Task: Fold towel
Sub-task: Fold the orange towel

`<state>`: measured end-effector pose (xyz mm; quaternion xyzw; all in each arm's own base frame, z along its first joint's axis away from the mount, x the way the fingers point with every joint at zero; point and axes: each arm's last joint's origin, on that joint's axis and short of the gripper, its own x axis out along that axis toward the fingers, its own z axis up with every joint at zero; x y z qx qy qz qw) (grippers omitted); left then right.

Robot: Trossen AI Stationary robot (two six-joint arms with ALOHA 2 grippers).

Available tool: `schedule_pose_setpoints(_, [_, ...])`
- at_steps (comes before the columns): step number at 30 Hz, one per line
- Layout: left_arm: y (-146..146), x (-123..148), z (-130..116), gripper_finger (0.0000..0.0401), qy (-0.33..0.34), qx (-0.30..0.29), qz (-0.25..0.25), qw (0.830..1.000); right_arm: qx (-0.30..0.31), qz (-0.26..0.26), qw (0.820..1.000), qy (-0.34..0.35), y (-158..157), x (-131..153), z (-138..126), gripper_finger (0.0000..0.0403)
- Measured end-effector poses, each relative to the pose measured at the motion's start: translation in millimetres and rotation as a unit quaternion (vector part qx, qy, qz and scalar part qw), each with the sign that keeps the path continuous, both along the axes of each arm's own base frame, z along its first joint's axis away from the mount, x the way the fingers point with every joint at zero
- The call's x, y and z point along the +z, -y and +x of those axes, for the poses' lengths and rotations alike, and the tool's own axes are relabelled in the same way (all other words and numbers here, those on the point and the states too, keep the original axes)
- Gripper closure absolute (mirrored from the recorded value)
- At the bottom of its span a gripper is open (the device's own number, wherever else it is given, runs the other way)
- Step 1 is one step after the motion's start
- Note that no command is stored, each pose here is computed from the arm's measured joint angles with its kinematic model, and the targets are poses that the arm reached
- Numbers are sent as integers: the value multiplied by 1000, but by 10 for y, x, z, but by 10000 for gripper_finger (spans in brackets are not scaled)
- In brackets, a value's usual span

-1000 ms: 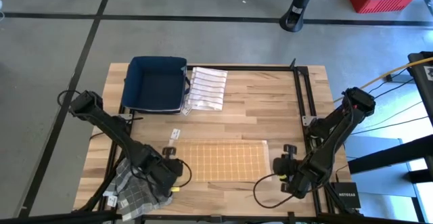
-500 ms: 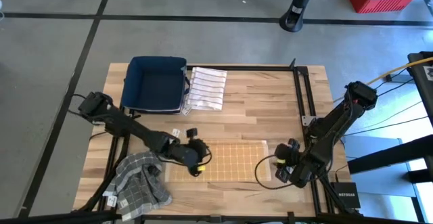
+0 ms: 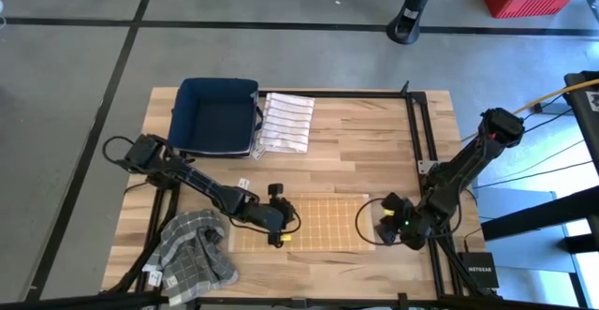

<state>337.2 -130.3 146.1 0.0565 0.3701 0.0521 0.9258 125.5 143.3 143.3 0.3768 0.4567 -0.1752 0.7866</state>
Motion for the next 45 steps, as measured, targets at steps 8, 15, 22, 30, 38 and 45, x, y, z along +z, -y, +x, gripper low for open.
schedule_pose_setpoints(8, [7,50,56,276,29,-19,-7,999,-85,72,993,26,61,-174,-8,219])
schedule_pose_setpoints(15, [-59,24,82,276,23,-21,7,1000,-97,102,988,62,74,-312,36,219])
schedule_pose_setpoints(22, [-54,-55,94,276,10,-29,2,1000,-107,90,988,61,59,-416,52,219])
schedule_pose_setpoints(30, [-47,-95,182,276,46,-34,-6,998,-141,76,981,107,61,-433,81,219])
schedule_pose_setpoints(38, [-212,-31,318,276,68,-23,-25,997,-145,51,980,127,82,-433,88,219])
schedule_pose_setpoints(45, [-268,58,431,276,89,-26,-45,995,-135,39,982,126,89,-436,84,219])
